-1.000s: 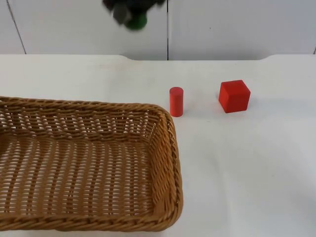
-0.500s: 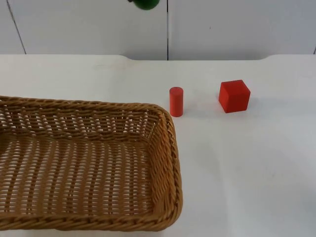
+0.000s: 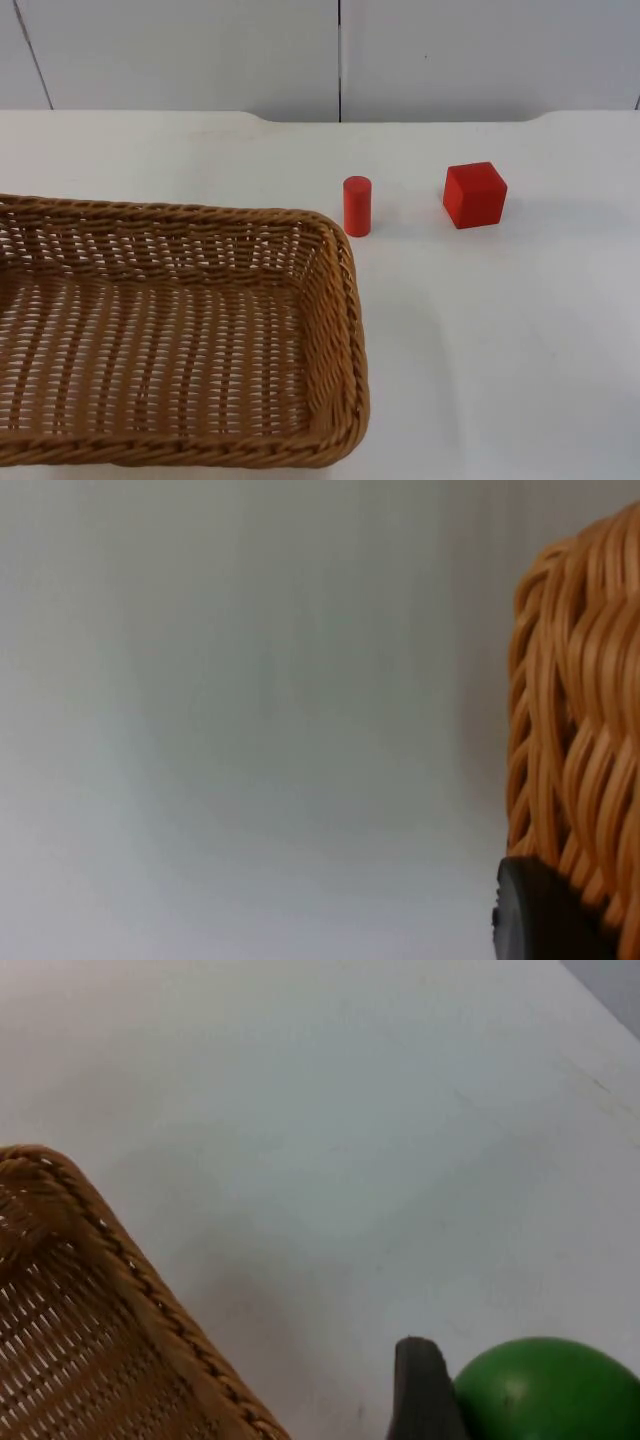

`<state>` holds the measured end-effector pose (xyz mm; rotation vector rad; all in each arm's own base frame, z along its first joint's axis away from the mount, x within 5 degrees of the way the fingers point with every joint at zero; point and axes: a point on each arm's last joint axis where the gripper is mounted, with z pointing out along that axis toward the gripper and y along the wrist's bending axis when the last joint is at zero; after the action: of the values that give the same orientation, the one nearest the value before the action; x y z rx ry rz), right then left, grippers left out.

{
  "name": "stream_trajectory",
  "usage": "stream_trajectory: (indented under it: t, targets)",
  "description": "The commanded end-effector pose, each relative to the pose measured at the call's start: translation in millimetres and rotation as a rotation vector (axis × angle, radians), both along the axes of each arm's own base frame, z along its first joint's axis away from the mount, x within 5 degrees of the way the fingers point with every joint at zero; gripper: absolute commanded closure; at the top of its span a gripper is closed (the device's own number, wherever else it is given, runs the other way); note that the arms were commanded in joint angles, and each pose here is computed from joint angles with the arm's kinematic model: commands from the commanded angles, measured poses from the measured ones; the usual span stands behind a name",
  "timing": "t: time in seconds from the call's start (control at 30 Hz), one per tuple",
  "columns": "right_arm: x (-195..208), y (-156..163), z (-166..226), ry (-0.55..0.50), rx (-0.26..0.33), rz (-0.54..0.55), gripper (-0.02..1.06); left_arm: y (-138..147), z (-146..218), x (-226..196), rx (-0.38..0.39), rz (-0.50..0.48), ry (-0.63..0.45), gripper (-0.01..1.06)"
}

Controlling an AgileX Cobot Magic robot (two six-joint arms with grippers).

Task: Pick up the basket with the left hand and place the object to the left of the red cylinder into the basket with the right hand.

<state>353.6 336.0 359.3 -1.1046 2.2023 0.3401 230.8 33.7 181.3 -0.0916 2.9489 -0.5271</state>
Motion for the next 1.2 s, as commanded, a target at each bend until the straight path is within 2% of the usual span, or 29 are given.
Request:
stream_trajectory:
  t: [0.0, 0.07, 0.2, 0.27, 0.3, 0.4, 0.6, 0.73, 0.97, 1.17]
  targets:
    - [-5, 2, 0, -0.025, -0.003, 0.005, 1.05, -1, 3, -1, -0.02, 0.014, -0.007, 1.05]
    - [-8, -2, -9, -0.029, -0.054, -0.01, 1.05, -1, 3, -1, -0.021, 0.013, -0.005, 1.05]
    - [-25, -18, -12, -0.02, -0.066, -0.006, 1.05, -1, 3, -1, -0.023, 0.017, -0.008, 1.05]
    - [-39, -31, -10, -0.043, -0.025, -0.014, 1.05, -2, 3, 0, -0.029, 0.023, -0.011, 1.05]
    - [-39, -31, -10, -0.043, -0.025, -0.014, 1.05, -2, 3, 0, -0.029, 0.023, -0.011, 1.05]
    - [-64, -47, -26, -0.067, 0.038, -0.008, 1.05, -2, 3, 0, -0.029, 0.023, -0.011, 1.05]
    - [-81, -55, -58, -0.053, 0.013, 0.008, 1.05, -2, 3, 0, -0.032, 0.025, -0.012, 1.05]
    - [-90, -46, -76, -0.019, -0.028, 0.045, 1.05, -2, 4, 0, -0.037, 0.03, -0.014, 1.05]
    - [-110, -16, -87, -0.049, -0.015, 0.145, 1.05, -3, 4, 0, -0.04, 0.029, -0.012, 1.05]
    - [-114, 5, -127, 0.006, -0.068, 0.181, 1.05, -3, 4, 0, -0.042, 0.031, -0.013, 1.05]
